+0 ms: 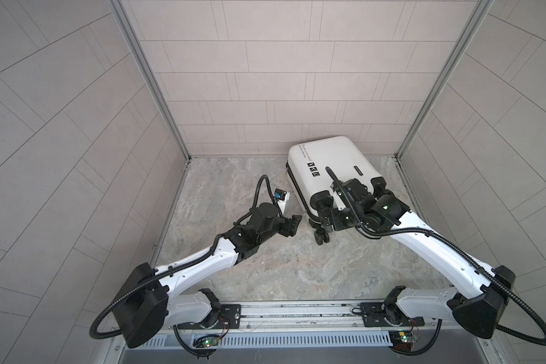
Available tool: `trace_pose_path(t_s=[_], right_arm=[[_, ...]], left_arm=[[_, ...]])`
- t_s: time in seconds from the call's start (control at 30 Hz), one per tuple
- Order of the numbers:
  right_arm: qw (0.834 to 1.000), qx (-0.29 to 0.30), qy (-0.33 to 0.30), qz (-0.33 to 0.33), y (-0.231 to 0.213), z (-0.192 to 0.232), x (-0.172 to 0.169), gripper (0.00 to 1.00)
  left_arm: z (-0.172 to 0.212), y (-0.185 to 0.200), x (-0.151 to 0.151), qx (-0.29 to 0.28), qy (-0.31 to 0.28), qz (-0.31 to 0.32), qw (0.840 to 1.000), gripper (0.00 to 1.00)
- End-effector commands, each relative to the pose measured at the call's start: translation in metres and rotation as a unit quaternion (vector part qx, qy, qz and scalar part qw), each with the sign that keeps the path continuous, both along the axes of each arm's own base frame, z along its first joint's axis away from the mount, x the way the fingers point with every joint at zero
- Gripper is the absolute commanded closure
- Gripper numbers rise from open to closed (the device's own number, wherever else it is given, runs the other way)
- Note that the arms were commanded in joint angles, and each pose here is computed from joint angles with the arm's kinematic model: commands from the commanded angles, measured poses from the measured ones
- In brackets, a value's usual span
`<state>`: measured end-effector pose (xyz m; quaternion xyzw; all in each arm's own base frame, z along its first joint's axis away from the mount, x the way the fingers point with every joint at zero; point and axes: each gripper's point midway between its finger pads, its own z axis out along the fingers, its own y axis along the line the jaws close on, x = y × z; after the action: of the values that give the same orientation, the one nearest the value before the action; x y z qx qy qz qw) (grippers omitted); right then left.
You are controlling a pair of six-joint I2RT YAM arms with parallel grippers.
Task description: Pack the luggage
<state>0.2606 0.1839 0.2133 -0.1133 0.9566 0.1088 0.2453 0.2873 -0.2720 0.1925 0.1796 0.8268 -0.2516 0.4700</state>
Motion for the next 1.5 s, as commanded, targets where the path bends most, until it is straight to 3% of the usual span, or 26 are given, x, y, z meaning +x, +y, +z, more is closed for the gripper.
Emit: trace_pose_path(t_s=[0.0, 0.17, 0.37, 0.53, 0.93, 1.23, 1.47], right_arm=[[1.000, -0.005, -0.004, -0.010, 0.006, 0.003, 0.007, 0.06], [1.000, -0.027, 0.014, -0.009, 0.012, -0.012, 0.012, 0.08], [0.998, -0.045, 0.036, -0.011, 0.017, -0.028, 0.018, 0.16], [0.998, -0.054, 0.031, -0.021, 0.015, -0.029, 0.023, 0.34], [0.999, -0.036, 0.015, -0.022, 0.016, -0.007, 0.023, 0.73], [0.999, -0.023, -0.006, -0.023, 0.010, 0.014, 0.018, 0.78], [0.999, -0.023, -0.013, -0.020, 0.008, 0.018, 0.017, 0.79]], left_arm=[[0.021, 0.006, 0.007, -0.014, -0.038, 0.020, 0.999, 0.19], [0.015, 0.008, 0.009, -0.006, -0.045, 0.023, 0.999, 0.18], [0.008, -0.004, 0.004, -0.017, -0.087, -0.023, 0.996, 0.18], [-0.011, -0.015, 0.006, 0.011, -0.090, -0.052, 0.995, 0.18], [-0.059, -0.046, 0.021, 0.003, -0.133, -0.107, 0.985, 0.22], [-0.077, -0.035, 0.042, -0.015, -0.131, -0.089, 0.987, 0.31], [-0.074, -0.050, 0.042, -0.044, -0.107, -0.149, 0.982, 0.40]])
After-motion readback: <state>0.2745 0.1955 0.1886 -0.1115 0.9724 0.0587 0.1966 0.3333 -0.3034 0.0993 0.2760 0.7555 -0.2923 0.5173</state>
